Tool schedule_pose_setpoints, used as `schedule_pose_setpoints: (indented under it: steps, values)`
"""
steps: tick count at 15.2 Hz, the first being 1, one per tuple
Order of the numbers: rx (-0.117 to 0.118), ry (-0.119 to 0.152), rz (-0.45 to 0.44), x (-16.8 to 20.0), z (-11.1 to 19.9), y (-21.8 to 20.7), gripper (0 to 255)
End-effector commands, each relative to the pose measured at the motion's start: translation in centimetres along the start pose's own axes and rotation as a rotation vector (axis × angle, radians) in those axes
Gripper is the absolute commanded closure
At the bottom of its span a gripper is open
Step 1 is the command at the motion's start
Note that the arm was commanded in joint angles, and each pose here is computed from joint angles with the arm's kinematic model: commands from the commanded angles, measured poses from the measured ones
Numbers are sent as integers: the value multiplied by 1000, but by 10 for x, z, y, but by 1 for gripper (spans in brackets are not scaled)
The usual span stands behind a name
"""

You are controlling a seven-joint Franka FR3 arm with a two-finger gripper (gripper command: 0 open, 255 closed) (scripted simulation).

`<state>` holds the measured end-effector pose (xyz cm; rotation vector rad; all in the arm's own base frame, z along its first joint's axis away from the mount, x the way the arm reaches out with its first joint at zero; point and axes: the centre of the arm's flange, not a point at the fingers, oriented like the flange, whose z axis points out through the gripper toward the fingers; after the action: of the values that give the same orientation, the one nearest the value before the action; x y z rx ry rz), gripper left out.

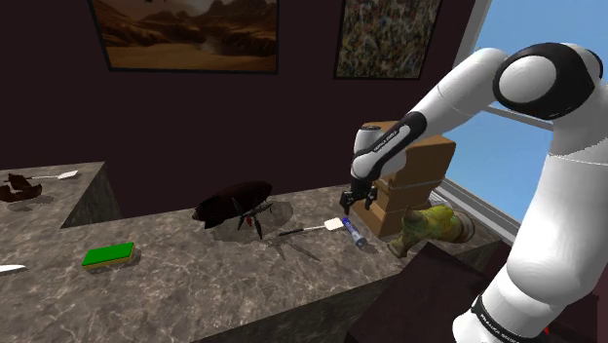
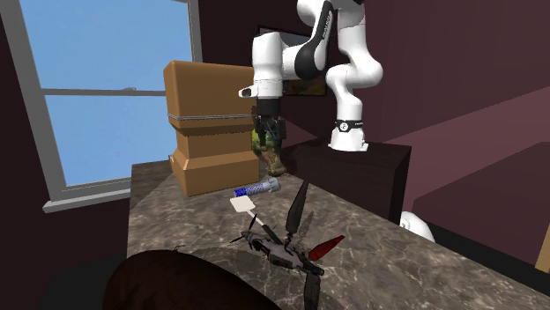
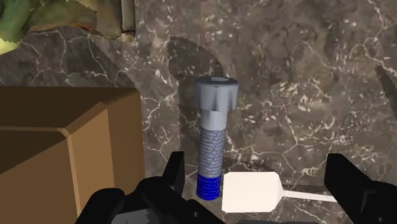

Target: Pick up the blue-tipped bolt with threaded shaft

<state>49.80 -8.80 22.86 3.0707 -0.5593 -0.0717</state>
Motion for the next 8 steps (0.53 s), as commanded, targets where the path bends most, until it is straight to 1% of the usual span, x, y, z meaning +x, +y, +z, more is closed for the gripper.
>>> schedule_pose_setpoints:
  steps: [1, 7, 8]
  values:
    - [-6, -10, 18, 10, 27, 7, 0]
    - [-23, -41, 73, 40, 100, 25, 0]
    - [-24, -42, 75, 41, 101, 25, 0]
